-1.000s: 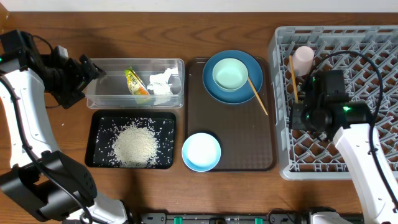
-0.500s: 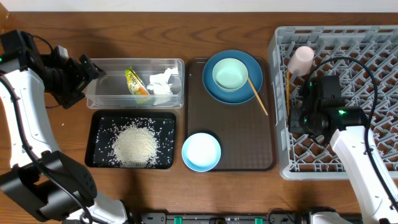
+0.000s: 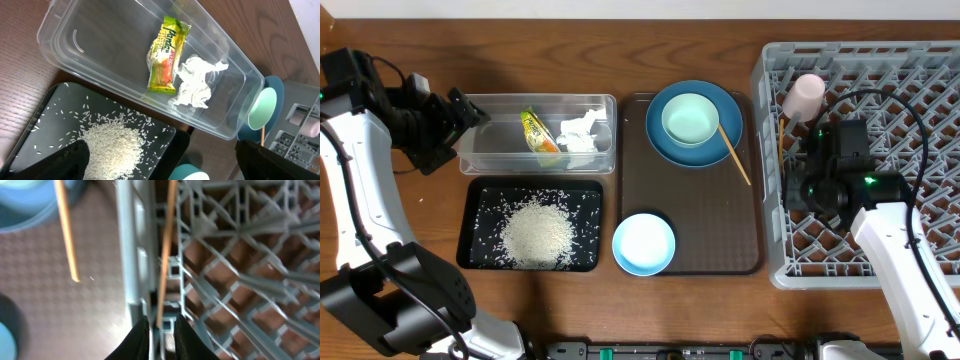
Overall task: Sort waste into correct bins and load items into the dishwasher rack
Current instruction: 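Drop the chopstick into the rack and return the right gripper to the plate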
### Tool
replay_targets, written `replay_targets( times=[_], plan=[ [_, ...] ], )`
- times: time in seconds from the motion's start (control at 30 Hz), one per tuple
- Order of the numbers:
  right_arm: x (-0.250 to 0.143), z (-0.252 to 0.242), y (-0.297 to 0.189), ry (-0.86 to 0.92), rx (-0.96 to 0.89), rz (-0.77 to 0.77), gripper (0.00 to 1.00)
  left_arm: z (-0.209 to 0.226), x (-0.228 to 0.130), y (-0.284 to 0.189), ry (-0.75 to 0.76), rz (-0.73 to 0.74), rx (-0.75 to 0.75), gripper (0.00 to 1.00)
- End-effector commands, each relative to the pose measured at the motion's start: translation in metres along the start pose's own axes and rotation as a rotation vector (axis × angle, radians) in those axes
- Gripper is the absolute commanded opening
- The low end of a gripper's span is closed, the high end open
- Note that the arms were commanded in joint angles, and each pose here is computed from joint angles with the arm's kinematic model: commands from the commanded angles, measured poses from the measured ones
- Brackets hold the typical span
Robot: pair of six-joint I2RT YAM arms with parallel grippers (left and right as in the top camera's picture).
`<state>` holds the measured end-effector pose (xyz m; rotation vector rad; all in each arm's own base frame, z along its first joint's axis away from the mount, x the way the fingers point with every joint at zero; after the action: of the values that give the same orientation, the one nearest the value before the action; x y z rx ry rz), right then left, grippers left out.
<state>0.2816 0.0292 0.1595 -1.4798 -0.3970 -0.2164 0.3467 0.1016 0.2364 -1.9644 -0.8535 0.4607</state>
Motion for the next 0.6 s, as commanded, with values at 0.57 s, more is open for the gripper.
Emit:
replay_targets(
  times=[0.57],
  plan=[
    [0.053,0.053,0.002,-0.192,0.251,-0.268,0.33,-0.005,0.001,-0.011,0.02,-0.029,-0.013,0.96]
  ],
)
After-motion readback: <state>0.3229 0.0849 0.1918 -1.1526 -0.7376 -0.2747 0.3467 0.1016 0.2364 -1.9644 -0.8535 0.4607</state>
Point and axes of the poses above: each gripper's point midway between its finger pads, its own y axis out along the fingers, its own z axis along the line the jaws close on, x = y × z, the point moved 5 cm from there along -y, back along the fingers, and after that the axes turned 11 degrees about -y, right-handed, at the moved point
